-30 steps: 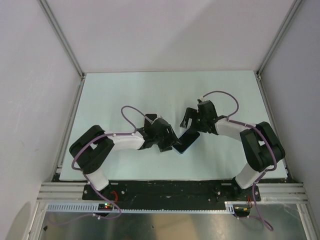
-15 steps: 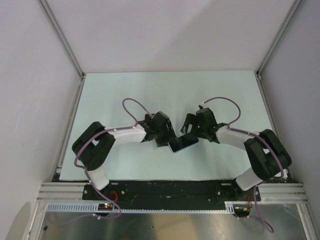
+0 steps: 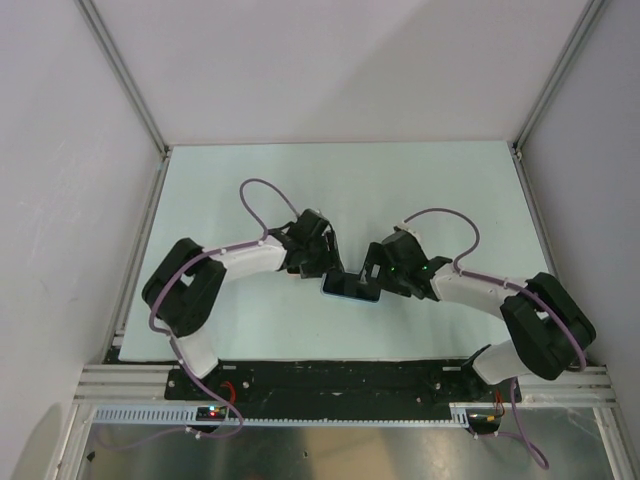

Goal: Put the phone into the phone case

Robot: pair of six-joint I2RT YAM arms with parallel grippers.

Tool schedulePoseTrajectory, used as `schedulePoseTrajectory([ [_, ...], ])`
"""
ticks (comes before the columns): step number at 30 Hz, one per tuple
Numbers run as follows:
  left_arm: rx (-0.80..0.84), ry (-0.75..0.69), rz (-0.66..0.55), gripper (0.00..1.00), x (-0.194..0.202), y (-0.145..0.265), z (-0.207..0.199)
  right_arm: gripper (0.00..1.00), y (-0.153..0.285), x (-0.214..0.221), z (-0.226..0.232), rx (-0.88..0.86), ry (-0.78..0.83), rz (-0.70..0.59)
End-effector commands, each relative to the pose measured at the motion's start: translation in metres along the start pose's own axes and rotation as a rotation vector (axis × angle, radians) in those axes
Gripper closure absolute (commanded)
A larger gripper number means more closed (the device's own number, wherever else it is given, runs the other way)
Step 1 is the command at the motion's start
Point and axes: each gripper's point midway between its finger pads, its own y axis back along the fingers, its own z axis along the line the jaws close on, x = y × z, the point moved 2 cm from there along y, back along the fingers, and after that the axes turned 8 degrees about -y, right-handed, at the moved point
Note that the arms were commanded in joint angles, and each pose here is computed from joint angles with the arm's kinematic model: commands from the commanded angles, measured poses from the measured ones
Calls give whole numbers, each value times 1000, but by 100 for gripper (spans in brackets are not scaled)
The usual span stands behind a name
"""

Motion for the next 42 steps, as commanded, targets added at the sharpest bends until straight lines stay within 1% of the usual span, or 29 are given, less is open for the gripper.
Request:
schedulePoseTrajectory([
  [1,25,-88,-68,33,-12,30,-6,6,7,-12,-14,36,-40,-26],
  [4,13,-105,-73,33,-7,36,1,6,10,-15,-15,36,-37,-30],
  [11,39,-145,-11,31,7,28,-1,7,13,-8,-8,10,-13,-10],
  [22,44,-158,47,30,27,15,-5,9,4,3,-10,23,-3,27],
  [30,78,-125,89,31,51,8,-10,11,-5,9,-10,19,12,56],
  [36,83,-109,70,32,59,17,-12,13,-3,13,-12,21,25,76],
  [42,46,-134,22,32,54,24,1,15,5,7,-24,77,39,37],
])
